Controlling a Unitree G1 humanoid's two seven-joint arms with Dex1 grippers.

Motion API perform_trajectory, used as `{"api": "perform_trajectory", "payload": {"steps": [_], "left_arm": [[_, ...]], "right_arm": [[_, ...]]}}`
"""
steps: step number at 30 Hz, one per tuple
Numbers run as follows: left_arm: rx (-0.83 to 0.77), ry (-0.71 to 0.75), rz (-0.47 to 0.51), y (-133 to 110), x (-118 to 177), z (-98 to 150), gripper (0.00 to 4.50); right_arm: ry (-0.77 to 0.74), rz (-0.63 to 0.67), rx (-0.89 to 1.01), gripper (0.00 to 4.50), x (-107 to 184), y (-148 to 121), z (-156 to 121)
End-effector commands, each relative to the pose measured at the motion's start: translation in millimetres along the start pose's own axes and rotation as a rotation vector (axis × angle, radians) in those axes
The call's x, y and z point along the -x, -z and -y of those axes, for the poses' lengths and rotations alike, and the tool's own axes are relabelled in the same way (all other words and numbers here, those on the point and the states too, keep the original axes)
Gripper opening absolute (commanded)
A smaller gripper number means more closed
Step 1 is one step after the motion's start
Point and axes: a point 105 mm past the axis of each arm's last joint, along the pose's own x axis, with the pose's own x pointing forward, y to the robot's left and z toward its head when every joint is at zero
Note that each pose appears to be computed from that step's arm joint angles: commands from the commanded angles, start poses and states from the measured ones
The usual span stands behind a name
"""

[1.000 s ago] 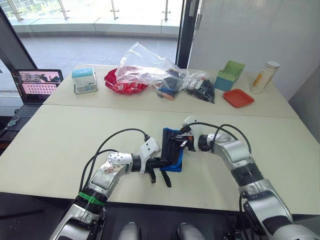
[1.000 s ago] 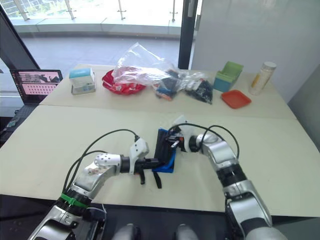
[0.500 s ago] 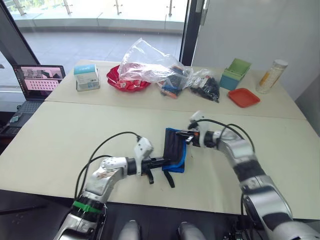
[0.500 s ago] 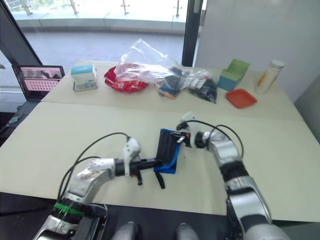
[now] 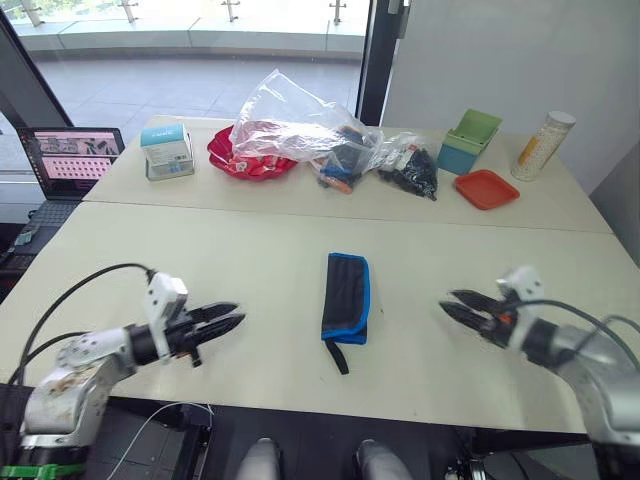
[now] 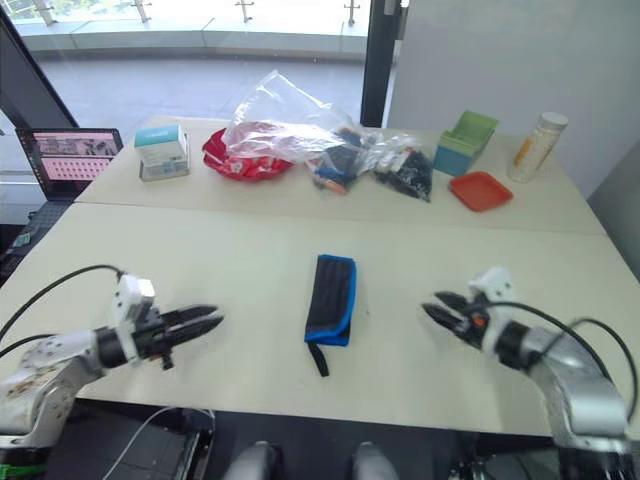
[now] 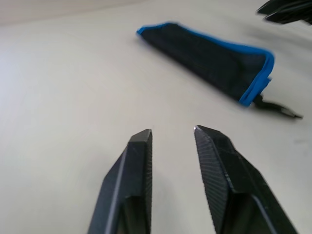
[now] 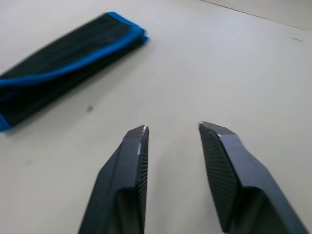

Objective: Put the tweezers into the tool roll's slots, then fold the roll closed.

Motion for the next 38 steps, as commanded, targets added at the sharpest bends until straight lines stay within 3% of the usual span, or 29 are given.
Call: {"api": "perform_trajectory", "payload": {"steps": [1, 4, 6, 14, 38], "left_arm": [[-0.055, -0.095, 0.047, -5.9, 18.6, -18.9, 2.85], [-0.062, -0.144, 0.070, -8.4, 27.4, -26.9, 3.84], [-0.065, -0.163, 0.081, -11.4, 31.6, -29.9, 4.47], [-0.047, -0.196, 0.067, -15.8, 32.0, -36.1, 4.47], [-0.018, -0.218, 0.020, -11.4, 30.3, -37.4, 4.47]], "right_arm": [[0.107, 0.062, 0.039, 3.24, 28.3, -1.8, 22.5], [0.148, 0.045, 0.038, 4.26, 42.0, 9.3, 30.8], [0.149, 0.039, 0.043, 4.50, 45.2, 11.6, 32.2], [0.161, 0.001, 0.022, 4.50, 42.5, 13.5, 39.4], [0.110, 0.001, -0.019, 4.50, 35.9, 21.4, 20.4]]}}
